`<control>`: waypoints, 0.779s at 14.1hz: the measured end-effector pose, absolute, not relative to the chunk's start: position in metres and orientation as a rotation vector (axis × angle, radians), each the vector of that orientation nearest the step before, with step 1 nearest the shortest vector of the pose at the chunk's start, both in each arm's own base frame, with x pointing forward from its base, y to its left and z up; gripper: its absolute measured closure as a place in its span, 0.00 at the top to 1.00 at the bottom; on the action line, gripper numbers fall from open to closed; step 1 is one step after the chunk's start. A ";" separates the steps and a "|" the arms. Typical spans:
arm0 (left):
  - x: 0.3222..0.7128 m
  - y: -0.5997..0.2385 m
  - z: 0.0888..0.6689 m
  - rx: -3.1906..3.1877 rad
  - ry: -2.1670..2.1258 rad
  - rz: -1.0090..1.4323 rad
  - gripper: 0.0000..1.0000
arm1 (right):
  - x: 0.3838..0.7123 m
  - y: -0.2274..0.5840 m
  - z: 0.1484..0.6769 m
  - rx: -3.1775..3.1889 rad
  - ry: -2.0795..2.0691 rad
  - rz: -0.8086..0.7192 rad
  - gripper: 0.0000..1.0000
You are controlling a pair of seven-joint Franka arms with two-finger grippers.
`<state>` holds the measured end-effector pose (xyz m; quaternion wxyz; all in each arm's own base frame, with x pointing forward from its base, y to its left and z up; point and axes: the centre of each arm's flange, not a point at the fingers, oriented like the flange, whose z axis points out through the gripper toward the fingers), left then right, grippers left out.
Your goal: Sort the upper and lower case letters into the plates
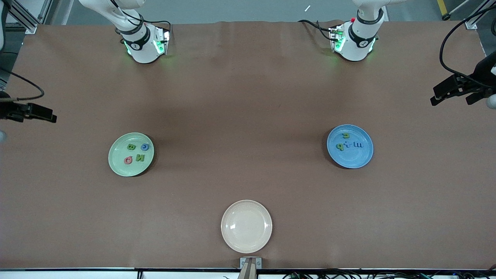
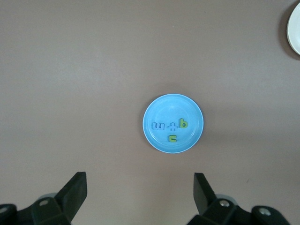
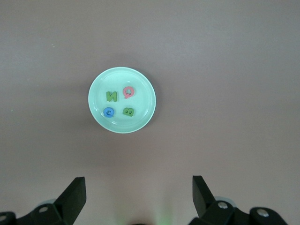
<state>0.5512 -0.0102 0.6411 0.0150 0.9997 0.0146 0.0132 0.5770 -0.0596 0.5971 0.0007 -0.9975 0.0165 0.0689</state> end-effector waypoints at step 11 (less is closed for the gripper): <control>0.550 -0.041 0.641 3.124 -0.044 0.042 1.00 | 0.526 -0.060 0.636 -3.123 0.051 0.112 1.00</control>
